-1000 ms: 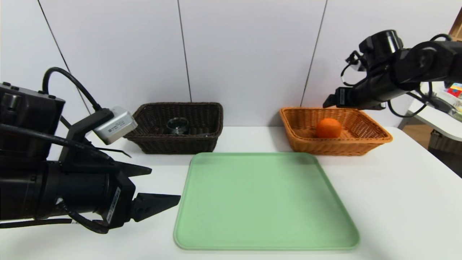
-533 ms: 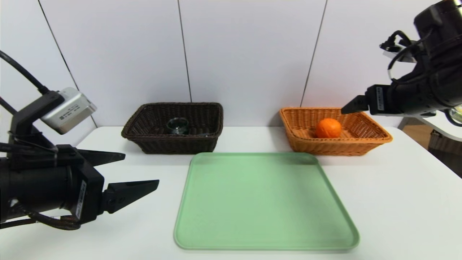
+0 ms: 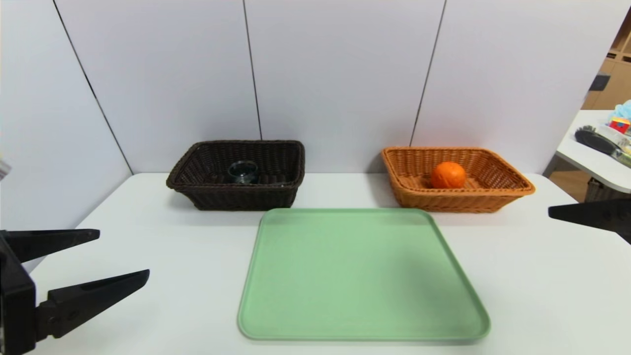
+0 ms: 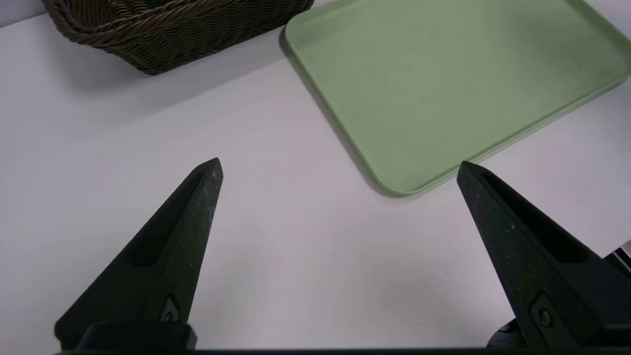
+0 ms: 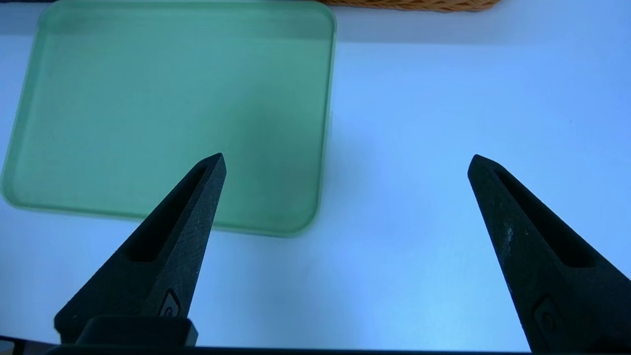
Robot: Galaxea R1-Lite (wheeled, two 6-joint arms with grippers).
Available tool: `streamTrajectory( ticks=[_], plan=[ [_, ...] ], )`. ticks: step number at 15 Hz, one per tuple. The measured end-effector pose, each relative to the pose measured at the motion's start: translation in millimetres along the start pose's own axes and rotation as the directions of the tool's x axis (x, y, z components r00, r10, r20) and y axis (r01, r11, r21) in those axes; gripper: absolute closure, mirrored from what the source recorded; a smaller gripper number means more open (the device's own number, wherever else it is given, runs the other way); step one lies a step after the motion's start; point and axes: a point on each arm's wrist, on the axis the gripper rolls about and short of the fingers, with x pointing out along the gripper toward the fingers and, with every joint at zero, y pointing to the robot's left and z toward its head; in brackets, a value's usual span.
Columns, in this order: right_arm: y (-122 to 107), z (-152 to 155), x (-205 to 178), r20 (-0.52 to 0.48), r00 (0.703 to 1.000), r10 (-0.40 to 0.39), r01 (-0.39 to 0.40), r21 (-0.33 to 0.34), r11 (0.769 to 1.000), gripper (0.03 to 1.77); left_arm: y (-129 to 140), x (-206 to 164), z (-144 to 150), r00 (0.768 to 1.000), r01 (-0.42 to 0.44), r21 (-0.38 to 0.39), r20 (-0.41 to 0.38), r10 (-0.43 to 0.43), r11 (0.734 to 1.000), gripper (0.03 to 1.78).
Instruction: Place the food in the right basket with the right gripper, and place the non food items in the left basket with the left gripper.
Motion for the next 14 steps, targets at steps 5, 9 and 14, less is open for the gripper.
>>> streamTrajectory(
  ticks=[5, 9, 14],
  plan=[
    [-17.9, -47.8, -43.6, 0.052, 0.999, 0.007, -0.008, 0.01, 1.0, 0.11, 2.6, -24.4, -38.5, 0.995, -0.1, -0.035, 0.006, 0.101, 0.994, 0.12],
    [-27.7, -74.1, -62.0, 0.111, 0.994, -0.018, 0.014, 0.036, 0.999, 0.11, 0.3, -41.1, -65.4, 0.98, -0.195, -0.037, 0.043, 0.196, 0.98, 0.12],
    [-34.9, -105.3, -82.1, 0.145, 0.988, -0.045, 0.035, 0.068, 0.997, 0.11, -7.7, -53.0, -104.8, 0.958, -0.273, -0.033, 0.081, 0.275, 0.961, 0.12]
  ],
)
